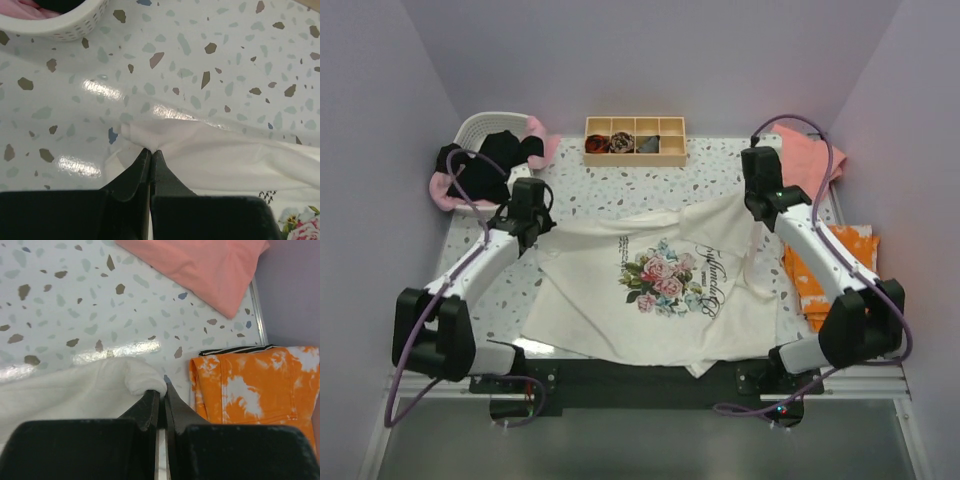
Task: Fold and stack the t-shirts
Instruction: Flatten out the tshirt
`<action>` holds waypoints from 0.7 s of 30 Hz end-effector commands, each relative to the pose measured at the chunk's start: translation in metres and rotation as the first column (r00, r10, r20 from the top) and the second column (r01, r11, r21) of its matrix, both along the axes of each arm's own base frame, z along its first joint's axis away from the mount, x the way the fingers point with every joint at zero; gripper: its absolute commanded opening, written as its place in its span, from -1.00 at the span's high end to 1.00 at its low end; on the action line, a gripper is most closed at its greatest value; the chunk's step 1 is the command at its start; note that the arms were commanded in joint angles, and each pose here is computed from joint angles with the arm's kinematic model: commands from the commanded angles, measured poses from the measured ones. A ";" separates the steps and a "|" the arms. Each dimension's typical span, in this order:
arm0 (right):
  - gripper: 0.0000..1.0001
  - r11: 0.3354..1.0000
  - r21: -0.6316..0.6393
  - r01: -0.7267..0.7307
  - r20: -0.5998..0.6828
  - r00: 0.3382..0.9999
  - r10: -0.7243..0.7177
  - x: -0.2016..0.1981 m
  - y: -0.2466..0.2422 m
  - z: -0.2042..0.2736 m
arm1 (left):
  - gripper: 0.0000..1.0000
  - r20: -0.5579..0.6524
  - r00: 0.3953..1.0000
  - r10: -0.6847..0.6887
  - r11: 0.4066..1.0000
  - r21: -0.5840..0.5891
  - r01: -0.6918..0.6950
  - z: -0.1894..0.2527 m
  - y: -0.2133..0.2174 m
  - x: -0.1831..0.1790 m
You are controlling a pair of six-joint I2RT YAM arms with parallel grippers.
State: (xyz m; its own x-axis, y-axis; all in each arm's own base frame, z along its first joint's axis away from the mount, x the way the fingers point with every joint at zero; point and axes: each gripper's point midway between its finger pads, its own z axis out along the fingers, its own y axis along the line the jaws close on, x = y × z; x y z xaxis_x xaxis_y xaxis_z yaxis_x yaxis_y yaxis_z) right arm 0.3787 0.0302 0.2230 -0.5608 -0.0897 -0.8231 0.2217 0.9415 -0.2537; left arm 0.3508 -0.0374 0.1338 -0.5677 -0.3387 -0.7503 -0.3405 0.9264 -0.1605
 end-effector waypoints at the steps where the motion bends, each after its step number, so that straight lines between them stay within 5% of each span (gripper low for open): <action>1: 1.00 0.996 0.091 0.026 -0.001 1.000 -0.026 0.054 -0.001 -0.021 | 1.00 0.127 0.991 0.037 0.999 0.013 -0.039 0.007 -0.003 0.067; 8: 1.00 0.995 0.071 0.065 -0.053 0.997 -0.061 0.113 -0.004 -0.048 | 1.00 0.138 0.990 0.029 0.996 0.076 -0.040 -0.011 0.001 0.132; 12: 1.00 0.995 0.055 0.086 -0.050 0.995 -0.083 0.135 -0.010 -0.053 | 1.00 0.252 0.968 0.000 0.999 0.042 -0.011 0.011 -0.001 0.177; 17: 1.00 0.991 0.015 0.136 -0.065 0.989 -0.134 0.153 -0.025 -0.066 | 1.00 0.208 0.978 0.035 0.996 0.068 -0.050 -0.005 0.006 0.193; 19: 0.34 0.986 0.012 0.165 -0.066 0.984 -0.164 0.156 -0.031 -0.069 | 0.81 0.171 0.984 0.042 0.995 0.077 -0.056 -0.014 0.012 0.193; 21: -0.49 0.977 -0.007 0.214 -0.061 0.975 -0.214 0.150 -0.040 -0.068 | 0.35 0.095 0.986 0.139 0.980 0.131 -0.151 -0.022 0.033 0.178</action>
